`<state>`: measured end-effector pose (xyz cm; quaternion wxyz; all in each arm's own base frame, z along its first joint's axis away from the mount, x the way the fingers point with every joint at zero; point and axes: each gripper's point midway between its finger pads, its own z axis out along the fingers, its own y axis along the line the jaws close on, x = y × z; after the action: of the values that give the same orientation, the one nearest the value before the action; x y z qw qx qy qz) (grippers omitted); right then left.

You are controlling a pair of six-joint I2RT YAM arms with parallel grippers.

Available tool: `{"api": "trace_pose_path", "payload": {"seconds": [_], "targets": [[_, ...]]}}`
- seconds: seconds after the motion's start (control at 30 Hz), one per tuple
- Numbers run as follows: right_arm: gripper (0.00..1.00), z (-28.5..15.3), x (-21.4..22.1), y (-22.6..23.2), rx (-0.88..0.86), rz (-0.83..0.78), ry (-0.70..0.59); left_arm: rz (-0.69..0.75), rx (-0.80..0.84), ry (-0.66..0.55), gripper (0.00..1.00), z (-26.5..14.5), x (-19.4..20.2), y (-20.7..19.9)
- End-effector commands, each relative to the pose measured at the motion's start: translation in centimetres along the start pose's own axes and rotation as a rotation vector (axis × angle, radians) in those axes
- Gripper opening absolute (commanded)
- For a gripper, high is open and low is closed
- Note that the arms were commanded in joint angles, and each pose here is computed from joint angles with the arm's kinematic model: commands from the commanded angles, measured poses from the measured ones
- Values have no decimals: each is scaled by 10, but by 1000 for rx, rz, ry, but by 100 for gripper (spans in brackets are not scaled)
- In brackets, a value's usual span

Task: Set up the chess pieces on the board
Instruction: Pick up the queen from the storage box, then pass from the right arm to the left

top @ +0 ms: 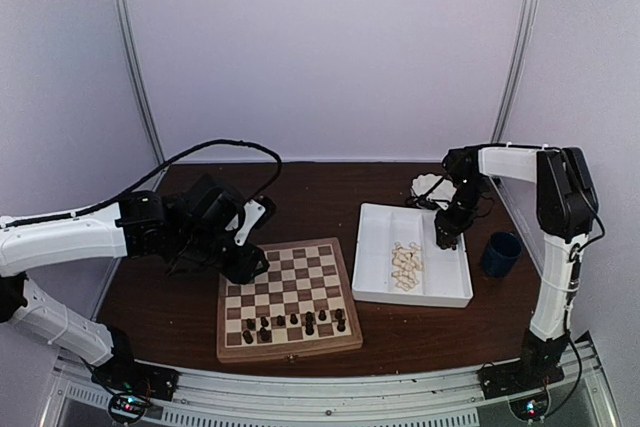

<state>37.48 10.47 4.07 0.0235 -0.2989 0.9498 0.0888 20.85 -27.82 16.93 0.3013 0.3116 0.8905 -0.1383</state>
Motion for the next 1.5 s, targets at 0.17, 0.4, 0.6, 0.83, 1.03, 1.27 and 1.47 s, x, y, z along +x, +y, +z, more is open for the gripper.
{"api": "trace_pose_path", "payload": {"seconds": [0.17, 0.4, 0.6, 0.83, 1.03, 1.27, 1.47], "targets": [[37, 16, 6, -12, 83, 29, 88, -21, -6, -58, 43, -1, -19, 0], [27, 19, 7, -13, 82, 36, 96, -27, -5, -58, 43, 0, -18, 0], [21, -13, 2, 4, 54, -1, -9, -20, 18, -84, 44, -2, -30, -6], [20, -74, 2, 57, -89, -144, -224, -33, 175, -95, 48, 9, -66, -38], [21, -107, 2, 121, -212, -340, -335, -186, 456, -189, 49, 17, -125, -72], [22, -133, -5, 192, -236, -590, -431, -278, 740, -136, 47, 35, -160, -115], [22, -142, -11, 234, -348, -671, -424, -294, 866, -104, 46, 44, -163, -133]]}}
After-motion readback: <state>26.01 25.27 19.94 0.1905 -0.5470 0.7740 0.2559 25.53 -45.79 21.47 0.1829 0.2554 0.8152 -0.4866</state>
